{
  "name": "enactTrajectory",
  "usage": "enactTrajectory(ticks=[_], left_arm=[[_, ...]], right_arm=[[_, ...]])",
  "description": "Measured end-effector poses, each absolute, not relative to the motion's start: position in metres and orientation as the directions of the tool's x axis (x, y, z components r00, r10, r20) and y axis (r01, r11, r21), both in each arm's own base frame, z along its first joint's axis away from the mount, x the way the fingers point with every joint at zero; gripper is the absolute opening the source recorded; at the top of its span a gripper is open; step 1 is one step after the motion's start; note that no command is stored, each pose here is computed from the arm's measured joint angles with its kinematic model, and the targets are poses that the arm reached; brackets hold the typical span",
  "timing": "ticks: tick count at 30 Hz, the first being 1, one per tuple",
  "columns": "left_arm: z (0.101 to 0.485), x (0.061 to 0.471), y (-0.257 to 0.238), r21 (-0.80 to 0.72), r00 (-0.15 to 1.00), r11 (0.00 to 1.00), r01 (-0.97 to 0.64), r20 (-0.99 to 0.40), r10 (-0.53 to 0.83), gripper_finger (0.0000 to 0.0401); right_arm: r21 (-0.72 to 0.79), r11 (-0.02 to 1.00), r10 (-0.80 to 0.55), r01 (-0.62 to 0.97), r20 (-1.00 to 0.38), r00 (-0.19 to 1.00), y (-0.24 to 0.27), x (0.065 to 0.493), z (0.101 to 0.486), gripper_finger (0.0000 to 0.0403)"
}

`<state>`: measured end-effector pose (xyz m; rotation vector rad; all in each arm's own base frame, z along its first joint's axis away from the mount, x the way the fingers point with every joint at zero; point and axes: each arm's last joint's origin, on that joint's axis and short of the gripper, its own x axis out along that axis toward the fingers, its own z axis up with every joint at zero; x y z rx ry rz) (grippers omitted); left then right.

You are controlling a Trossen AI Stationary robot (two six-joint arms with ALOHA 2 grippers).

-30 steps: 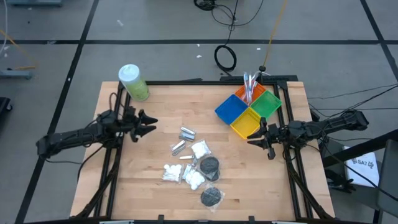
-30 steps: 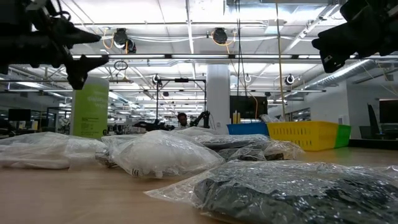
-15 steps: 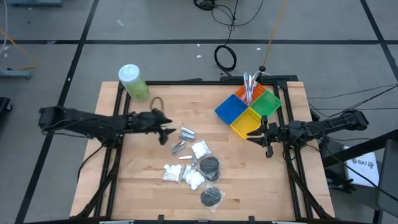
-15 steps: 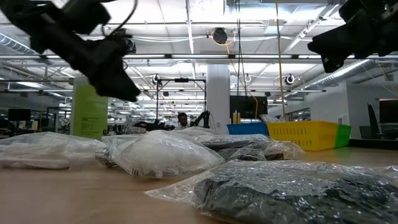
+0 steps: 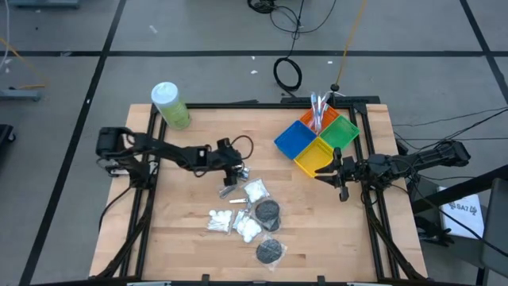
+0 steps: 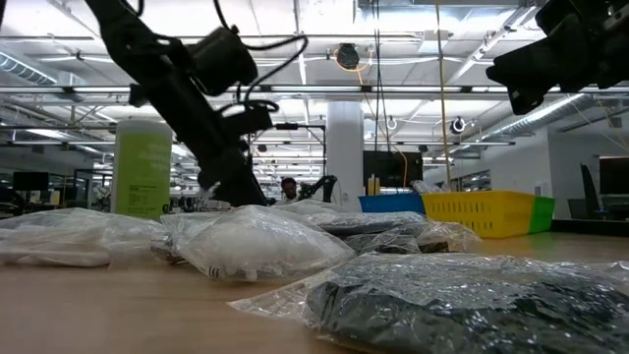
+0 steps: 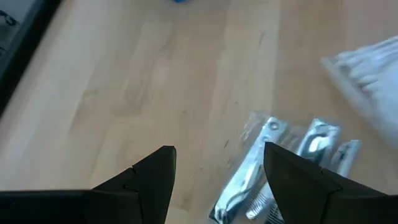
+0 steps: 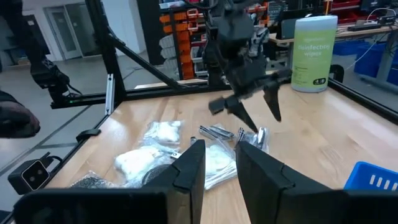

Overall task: Pick & Place Travel size toiletries
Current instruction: Put the nail cutter into the green bin

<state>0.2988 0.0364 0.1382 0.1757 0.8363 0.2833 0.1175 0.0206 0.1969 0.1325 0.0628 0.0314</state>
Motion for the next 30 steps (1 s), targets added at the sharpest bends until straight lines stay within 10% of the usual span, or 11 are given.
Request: enactTrajectory(ticks=[30], left_arm=[[0.108, 0.29, 0.082, -0.069, 0.534, 0.925, -0.374, -0.831, 0.154, 0.0224]], right_arm=[[0.136, 0.99, 0.036, -0.028, -0.06, 0.998, 0.021, 0.117, 0.197, 0.0079]])
